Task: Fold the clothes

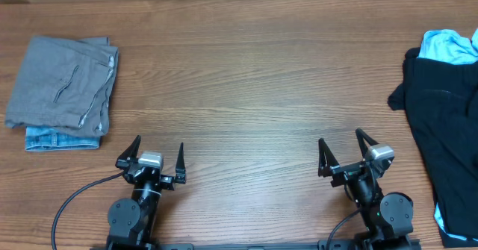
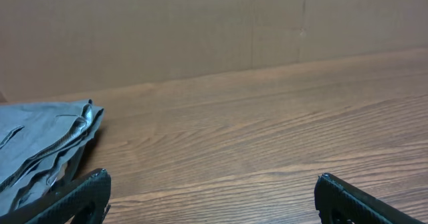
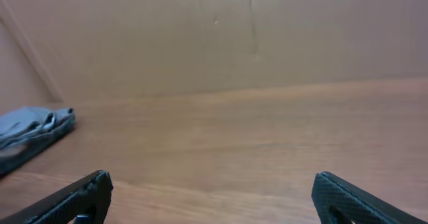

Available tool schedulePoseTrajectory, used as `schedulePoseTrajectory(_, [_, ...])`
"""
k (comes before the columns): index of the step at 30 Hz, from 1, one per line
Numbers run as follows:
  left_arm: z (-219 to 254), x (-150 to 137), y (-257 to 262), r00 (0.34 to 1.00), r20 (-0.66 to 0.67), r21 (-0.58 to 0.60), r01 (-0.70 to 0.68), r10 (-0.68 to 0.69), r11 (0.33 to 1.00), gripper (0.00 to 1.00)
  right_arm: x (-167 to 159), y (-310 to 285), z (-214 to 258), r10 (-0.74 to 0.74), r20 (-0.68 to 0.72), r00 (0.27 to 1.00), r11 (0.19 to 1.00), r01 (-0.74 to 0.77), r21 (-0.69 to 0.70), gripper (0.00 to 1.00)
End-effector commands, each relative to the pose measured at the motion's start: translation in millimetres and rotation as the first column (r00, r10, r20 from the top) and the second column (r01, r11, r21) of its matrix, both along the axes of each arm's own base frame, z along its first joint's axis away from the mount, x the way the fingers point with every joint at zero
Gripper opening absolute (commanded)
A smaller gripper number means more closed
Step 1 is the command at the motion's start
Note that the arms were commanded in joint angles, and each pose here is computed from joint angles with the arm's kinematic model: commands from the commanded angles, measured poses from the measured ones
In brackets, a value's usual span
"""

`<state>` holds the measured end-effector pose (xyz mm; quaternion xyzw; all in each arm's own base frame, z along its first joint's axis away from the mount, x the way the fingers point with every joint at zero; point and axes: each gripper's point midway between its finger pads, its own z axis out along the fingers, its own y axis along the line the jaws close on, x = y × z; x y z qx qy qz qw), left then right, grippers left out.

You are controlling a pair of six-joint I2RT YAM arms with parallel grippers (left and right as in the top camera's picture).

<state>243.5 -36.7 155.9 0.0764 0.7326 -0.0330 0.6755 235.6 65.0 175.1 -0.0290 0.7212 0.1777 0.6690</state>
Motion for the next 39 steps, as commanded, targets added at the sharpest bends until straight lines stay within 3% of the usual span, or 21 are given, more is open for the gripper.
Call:
schedulePoseTrajectory(1, [-1.5, 0.4, 1.3, 1.000, 0.004, 0.020, -0.008, 0.007, 1.000, 1.00, -19.4, -9.9, 84.9, -0.037, 0.134, 0.990, 0.997, 0.028, 0.073, 1.00])
schedulePoseTrajectory(6, [-1.5, 0.4, 1.3, 1.000, 0.004, 0.020, -0.008, 0.007, 1.000, 1.00, -61.5, -41.1, 182.0, -0.169, 0.186, 0.968, 0.983, 0.151, 0.109, 1.00])
schedulePoseTrajectory(8, [-1.5, 0.4, 1.3, 1.000, 0.004, 0.020, -0.008, 0.007, 1.000, 1.00, -79.9, -63.9, 215.1, -0.275, 0.128, 0.953, 0.955, 0.256, 0.152, 1.00])
schedulePoseTrajectory(12, [-1.4, 0.4, 1.3, 1.000, 0.005, 0.020, -0.008, 0.007, 1.000, 1.00, -95.7, -84.7, 261.8, -0.372, 0.025, 0.928, 0.925, 0.367, 0.101, 1.00])
schedulePoseTrajectory(17, [-1.5, 0.4, 1.3, 1.000, 0.004, 0.020, -0.008, 0.007, 1.000, 1.00, -85.6, -96.1, 304.3, -0.447, -0.130, 0.885, 0.894, 0.448, -0.021, 1.00])
schedulePoseTrajectory(21, [-1.5, 0.4, 1.3, 1.000, 0.004, 0.020, -0.008, 0.007, 1.000, 1.00, -49.5, -93.3, 318.6, -0.473, -0.203, 0.857, 0.881, 0.466, -0.088, 1.00])
schedulePoseTrajectory(26, [-1.5, 0.4, 1.3, 1.000, 0.004, 0.020, -0.008, 0.007, 1.000, 1.00, 25.1, -88.8, 282.9, -0.532, -0.368, 0.762, 0.846, 0.467, -0.255, 1.00])
schedulePoseTrajectory(29, [-1.5, 0.4, 1.3, 1.000, 0.004, 0.020, -0.008, 0.007, 1.000, 1.00, 69.2, -105.9, 237.5, -0.598, -0.484, 0.639, 0.801, 0.477, -0.361, 1.00])
schedulePoseTrajectory(33, [-1.4, 0.4, 1.3, 1.000, 0.005, 0.020, -0.008, 0.007, 1.000, 1.00, 117.8, -131.6, 173.4, -0.551, -0.662, 0.509, 0.826, 0.449, -0.342, 1.00])
schedulePoseTrajectory(39, [-1.5, 0.4, 1.3, 1.000, 0.004, 0.020, -0.008, 0.007, 1.000, 1.00, 148.8, -195.0, 110.7, -0.607, -0.730, 0.314, 0.755, 0.515, -0.405, 1.00])
